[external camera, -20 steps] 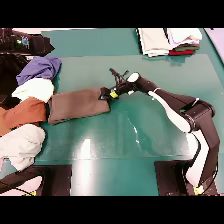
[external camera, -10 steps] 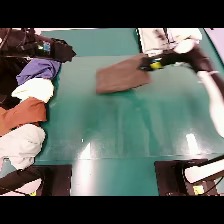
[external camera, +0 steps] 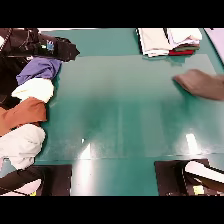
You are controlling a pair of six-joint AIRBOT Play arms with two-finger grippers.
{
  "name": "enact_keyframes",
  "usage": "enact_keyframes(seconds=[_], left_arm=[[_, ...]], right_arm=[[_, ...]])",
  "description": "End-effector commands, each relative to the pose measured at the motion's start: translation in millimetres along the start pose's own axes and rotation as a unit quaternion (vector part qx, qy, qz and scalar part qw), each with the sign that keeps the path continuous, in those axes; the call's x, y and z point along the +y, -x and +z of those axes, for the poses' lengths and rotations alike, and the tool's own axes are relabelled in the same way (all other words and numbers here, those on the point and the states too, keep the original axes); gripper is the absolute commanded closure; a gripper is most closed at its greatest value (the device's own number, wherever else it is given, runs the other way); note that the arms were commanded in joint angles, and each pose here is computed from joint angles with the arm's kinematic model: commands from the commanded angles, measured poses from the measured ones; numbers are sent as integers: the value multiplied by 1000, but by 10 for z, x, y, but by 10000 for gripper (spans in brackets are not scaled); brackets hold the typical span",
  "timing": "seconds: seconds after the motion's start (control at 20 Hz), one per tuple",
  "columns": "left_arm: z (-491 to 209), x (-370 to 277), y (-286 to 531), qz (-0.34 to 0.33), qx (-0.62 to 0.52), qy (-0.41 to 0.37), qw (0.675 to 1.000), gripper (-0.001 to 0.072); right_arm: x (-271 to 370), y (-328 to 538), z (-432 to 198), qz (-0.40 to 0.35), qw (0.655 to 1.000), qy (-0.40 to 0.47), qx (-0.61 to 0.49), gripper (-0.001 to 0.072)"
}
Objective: Fold the shirts.
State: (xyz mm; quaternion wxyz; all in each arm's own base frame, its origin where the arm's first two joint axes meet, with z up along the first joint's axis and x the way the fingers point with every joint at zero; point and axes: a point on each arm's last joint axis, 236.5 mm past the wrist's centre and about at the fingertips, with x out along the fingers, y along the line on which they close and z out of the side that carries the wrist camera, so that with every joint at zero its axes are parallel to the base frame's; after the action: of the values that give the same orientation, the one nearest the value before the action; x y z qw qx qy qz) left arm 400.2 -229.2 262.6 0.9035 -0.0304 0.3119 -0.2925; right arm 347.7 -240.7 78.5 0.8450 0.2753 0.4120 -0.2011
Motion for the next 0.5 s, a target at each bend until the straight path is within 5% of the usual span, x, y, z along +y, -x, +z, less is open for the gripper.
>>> enact_keyframes(seconds=[0.0,0.3,0.35,0.4,0.45], left_arm=[[40,-3,-2,0,-9,4,1000,684],[35,-1,-2,0,-7,3,1000,684],[26,1,-2,1,-6,2,1000,684],[7,0,-2,0,-2,-1,1000,684],[-13,0,-2,0,3,-1,1000,684]], right_arm=[[-902,186,-358,-66,993,-94,1,699],[-975,71,-864,-69,989,-118,54,686],[-1001,84,-898,-81,989,-102,65,511],[-1052,127,-887,-100,989,-81,71,243],[-1112,202,-846,-120,988,-61,74,105]])
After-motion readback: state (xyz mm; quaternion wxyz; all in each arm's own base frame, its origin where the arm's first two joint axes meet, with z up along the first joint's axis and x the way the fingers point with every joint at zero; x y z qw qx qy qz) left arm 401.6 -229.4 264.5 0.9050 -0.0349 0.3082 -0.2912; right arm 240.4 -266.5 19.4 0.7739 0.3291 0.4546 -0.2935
